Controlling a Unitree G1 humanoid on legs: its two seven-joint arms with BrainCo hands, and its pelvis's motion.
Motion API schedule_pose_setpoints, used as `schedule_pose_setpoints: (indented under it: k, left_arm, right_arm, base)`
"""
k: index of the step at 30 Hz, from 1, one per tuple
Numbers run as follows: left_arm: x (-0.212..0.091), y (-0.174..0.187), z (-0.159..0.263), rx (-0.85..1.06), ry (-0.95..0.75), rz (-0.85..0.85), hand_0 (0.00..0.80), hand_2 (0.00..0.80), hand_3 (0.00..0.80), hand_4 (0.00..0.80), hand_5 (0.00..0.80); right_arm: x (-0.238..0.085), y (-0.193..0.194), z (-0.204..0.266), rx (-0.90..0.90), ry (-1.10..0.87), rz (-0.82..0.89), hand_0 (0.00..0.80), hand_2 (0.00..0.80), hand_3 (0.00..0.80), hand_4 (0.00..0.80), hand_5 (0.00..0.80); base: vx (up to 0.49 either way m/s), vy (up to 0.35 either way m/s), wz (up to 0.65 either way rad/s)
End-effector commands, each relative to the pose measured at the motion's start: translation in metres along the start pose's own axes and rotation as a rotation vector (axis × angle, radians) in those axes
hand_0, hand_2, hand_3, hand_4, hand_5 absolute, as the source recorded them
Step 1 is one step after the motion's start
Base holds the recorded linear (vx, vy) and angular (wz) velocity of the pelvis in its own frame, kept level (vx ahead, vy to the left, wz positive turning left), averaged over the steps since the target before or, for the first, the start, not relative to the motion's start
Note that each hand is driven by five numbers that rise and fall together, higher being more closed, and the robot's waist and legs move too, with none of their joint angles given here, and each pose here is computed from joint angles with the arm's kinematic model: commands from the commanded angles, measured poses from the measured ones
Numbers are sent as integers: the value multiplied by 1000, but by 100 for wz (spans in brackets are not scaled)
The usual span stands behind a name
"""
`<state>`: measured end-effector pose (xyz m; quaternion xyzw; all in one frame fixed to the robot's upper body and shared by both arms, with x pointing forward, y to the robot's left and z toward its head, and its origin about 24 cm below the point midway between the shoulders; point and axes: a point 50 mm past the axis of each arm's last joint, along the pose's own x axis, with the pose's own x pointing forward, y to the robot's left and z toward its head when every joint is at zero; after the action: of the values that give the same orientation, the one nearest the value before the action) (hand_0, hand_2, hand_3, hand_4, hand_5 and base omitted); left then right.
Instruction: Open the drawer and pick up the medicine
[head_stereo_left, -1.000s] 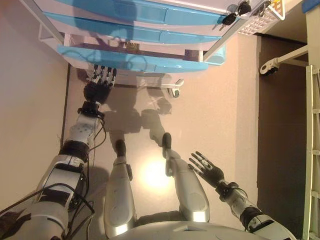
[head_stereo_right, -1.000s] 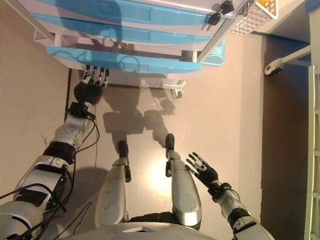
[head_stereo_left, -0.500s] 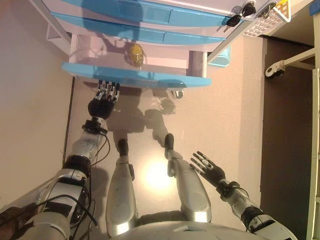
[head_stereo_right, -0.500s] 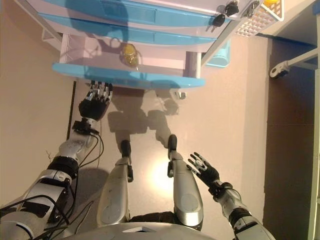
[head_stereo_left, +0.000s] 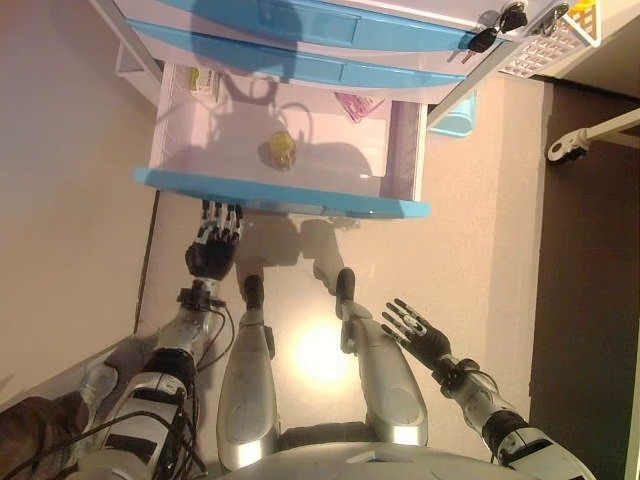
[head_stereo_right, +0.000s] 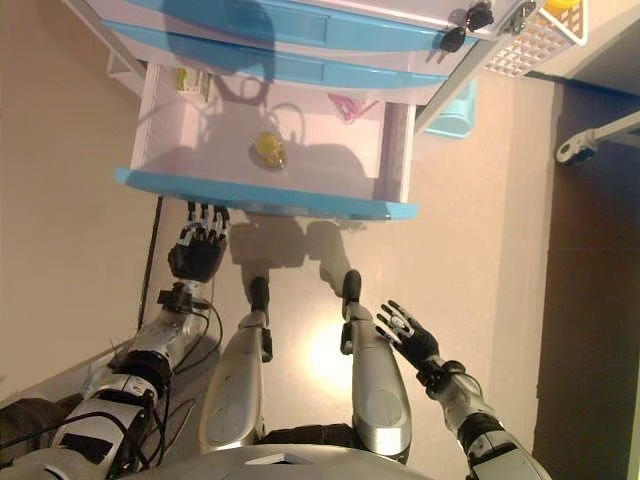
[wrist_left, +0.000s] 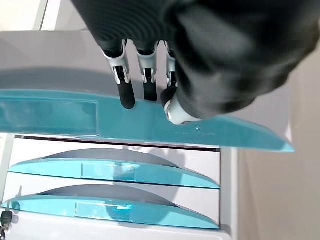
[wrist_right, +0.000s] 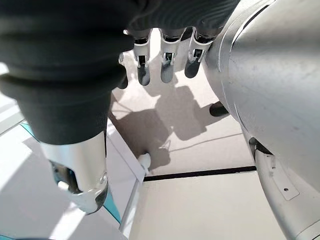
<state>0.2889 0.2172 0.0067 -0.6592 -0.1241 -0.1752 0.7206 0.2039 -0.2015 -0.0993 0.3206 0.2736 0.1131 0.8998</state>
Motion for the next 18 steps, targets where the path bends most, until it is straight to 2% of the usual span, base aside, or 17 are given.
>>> schedule_pose_setpoints:
  k: [1, 9, 18]
  left_arm:
    - [-24, 4, 16, -33, -155, -14, 800, 800, 800, 800, 800]
    - [-67, 24, 2, -92, -213, 110, 800, 800, 800, 800, 800]
    - [-97, 37, 1, -118, -215, 282, 800, 800, 800, 800, 800]
  right_arm:
    - [-17, -5, -20, 1, 46, -17, 0, 0, 0, 0, 0]
    - [-17, -5, -17, -2, 32, -28, 0, 0, 0, 0, 0]
    - [-19, -7, -19, 10, 22, -37, 0, 0, 0, 0, 0]
  base:
    - [0, 0, 0]
    - [-2, 7, 2]
    - [-4, -9, 8]
